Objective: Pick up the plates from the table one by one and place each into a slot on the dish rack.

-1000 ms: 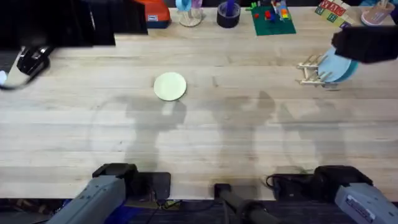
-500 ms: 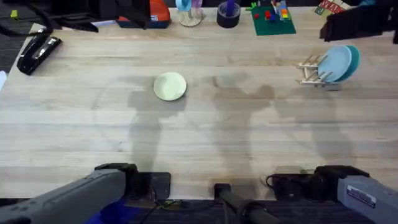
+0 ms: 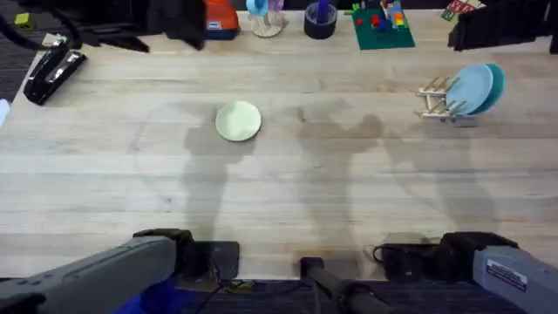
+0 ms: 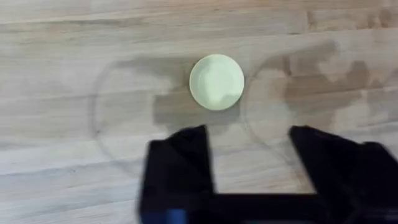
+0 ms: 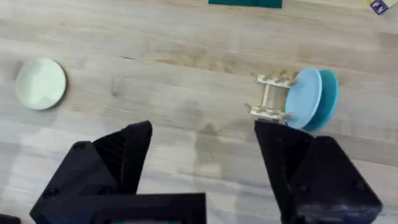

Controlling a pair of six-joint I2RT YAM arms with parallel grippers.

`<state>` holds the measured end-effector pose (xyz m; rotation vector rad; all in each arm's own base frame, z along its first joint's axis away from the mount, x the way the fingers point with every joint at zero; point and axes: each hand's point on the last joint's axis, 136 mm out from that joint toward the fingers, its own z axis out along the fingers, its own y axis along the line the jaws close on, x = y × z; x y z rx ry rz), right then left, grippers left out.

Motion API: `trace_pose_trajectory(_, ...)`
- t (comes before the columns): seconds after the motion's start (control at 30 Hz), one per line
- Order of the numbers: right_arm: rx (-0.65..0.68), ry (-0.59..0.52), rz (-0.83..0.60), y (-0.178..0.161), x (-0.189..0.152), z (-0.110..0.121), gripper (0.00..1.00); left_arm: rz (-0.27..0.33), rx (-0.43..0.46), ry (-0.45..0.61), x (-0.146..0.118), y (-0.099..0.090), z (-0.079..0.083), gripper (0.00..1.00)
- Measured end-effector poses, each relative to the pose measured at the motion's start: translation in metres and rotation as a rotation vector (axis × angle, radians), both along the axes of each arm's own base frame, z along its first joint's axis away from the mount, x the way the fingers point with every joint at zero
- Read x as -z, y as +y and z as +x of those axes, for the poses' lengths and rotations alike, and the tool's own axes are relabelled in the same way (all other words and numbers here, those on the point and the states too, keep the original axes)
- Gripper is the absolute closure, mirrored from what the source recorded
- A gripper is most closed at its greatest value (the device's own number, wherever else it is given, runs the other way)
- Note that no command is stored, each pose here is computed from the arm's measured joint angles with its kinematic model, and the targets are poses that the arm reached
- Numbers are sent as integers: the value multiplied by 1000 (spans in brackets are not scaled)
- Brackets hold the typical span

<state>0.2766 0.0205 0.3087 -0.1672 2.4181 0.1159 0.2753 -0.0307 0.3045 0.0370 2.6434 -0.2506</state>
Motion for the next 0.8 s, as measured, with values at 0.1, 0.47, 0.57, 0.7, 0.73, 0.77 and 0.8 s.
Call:
trace_pose_trajectory(0.1, 0, -3, 0, 0, 0, 1, 7, 0, 0, 5, 1, 0, -1, 742)
trace_pose_trajectory(0.47, 0, -22, 0, 0, -4, 4, 7, 3, 6, 7, 1, 0, -2, 958)
trace_pose_trajectory(0.57, 0, -25, 0, 0, -4, 4, 8, 1, 6, 11, 1, 0, -3, 958)
trace_pose_trajectory(0.7, 0, -25, 0, 0, -4, 5, 8, -25, 39, -8, -2, -7, 0, 958)
trace_pose_trajectory(0.73, 0, -25, 0, 0, -4, 5, 8, -35, 56, -13, -3, -10, 0, 958)
trace_pose_trajectory(0.77, 0, -25, 0, 0, -4, 5, 8, -47, 71, -15, -3, -12, 0, 958)
trace_pose_trajectory(0.8, 0, -25, 0, 0, -4, 5, 8, -60, 83, -17, -4, -14, -1, 958)
